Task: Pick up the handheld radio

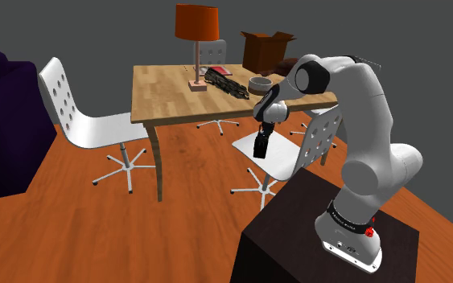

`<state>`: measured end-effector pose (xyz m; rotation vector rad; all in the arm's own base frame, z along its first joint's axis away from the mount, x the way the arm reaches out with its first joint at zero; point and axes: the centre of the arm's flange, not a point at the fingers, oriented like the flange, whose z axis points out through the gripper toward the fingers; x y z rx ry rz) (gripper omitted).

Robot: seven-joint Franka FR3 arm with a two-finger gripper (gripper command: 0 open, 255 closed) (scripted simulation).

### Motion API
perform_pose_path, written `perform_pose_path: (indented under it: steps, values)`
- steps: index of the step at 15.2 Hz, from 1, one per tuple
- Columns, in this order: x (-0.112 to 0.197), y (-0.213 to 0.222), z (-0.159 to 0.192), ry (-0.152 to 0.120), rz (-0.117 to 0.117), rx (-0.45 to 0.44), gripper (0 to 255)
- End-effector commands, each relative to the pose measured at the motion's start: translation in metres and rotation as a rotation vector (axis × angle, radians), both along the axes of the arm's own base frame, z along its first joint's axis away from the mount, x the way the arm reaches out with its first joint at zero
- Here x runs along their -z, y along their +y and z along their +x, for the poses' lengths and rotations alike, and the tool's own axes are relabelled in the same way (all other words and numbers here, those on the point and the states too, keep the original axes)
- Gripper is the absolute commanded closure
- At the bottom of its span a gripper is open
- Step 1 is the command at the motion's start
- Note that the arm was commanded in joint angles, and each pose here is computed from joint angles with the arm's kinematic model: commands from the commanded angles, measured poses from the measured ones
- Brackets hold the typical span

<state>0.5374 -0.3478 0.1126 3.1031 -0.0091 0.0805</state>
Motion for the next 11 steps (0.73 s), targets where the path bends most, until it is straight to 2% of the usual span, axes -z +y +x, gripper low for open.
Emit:
perform_pose_path:
  steps: [1, 6, 11]
  values:
    - [0.001, 0.0, -0.001, 0.002, 0.001, 0.001, 255]
    - [0.002, 0.001, -0.001, 0.002, 0.001, 0.0, 255]
    - [-0.025, 0.001, -0.001, 0.002, 0.001, 0.0, 255]
